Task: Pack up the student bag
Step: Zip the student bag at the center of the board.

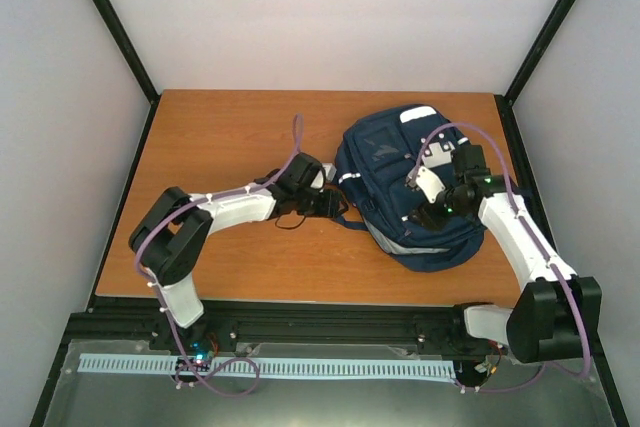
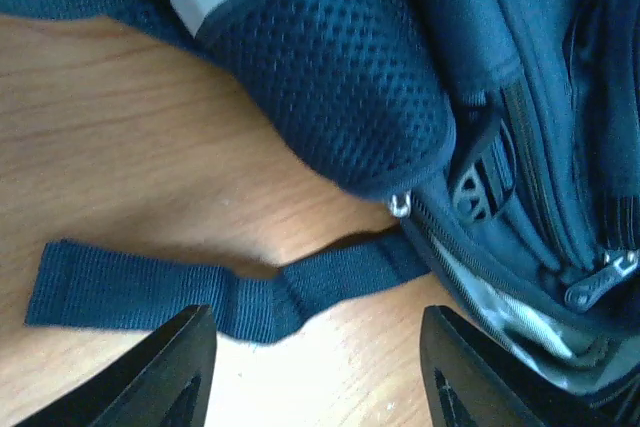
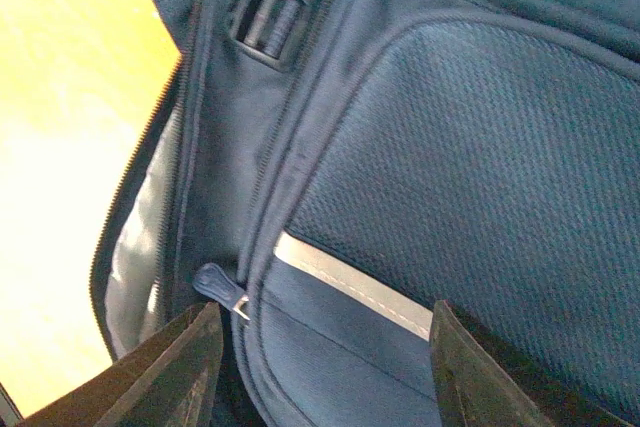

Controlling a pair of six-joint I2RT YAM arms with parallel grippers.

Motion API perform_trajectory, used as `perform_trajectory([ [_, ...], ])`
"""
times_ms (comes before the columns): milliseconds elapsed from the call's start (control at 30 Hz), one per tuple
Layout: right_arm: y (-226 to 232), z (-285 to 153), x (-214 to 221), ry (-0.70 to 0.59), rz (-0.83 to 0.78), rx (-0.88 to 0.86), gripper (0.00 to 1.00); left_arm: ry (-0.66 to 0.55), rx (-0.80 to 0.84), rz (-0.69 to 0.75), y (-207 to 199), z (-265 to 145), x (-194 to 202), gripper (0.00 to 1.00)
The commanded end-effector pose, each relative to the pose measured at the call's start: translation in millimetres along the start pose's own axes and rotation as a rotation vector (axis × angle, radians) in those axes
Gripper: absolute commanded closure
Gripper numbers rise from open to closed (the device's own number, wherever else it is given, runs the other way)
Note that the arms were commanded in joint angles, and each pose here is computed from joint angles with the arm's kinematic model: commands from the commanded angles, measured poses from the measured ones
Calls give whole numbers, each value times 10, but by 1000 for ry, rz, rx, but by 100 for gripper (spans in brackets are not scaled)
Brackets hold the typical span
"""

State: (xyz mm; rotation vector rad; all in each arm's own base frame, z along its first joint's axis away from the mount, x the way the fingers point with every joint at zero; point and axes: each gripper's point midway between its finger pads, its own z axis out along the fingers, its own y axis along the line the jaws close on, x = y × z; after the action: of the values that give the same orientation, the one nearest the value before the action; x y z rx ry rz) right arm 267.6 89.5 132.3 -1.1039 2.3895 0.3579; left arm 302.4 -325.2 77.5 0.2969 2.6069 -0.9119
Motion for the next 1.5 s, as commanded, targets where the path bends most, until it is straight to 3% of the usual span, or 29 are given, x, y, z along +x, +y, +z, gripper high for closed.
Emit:
perform_trajectory([
  [0,169,11,-207,-49,-61,-34,42,-77,67,-39,-171,88,-390,41],
  [167,361,186,-454,-61,-114,-65,38,-83,72,-168,-38,302,-572,40],
  [333,401,428,-643,-48,-105,-76,37,-106,73,-280,196,484,-764,44],
  [600,316,801,-803,-11,-65,-34,37,-104,222,-273,118,652,-959,78],
  [767,215,995,-888,14,-14,-8,36,-137,288,-200,-96,442,-1035,98],
  [833,201,1033,-919,13,8,-12,35,-156,312,-160,-201,311,-1064,99],
  [1000,145,1051,-922,12,10,18,35,-157,307,-124,-271,182,-1062,99],
  [1267,133,1180,-680,82,10,27,39,-114,217,-148,78,453,-806,91],
  [1333,132,1205,-652,89,7,27,40,-126,212,-132,114,415,-736,77],
  [1400,126,1254,-612,105,7,26,42,-144,197,-118,155,342,-662,54],
  [1467,111,1314,-556,127,14,25,45,-159,189,-104,176,264,-589,46],
])
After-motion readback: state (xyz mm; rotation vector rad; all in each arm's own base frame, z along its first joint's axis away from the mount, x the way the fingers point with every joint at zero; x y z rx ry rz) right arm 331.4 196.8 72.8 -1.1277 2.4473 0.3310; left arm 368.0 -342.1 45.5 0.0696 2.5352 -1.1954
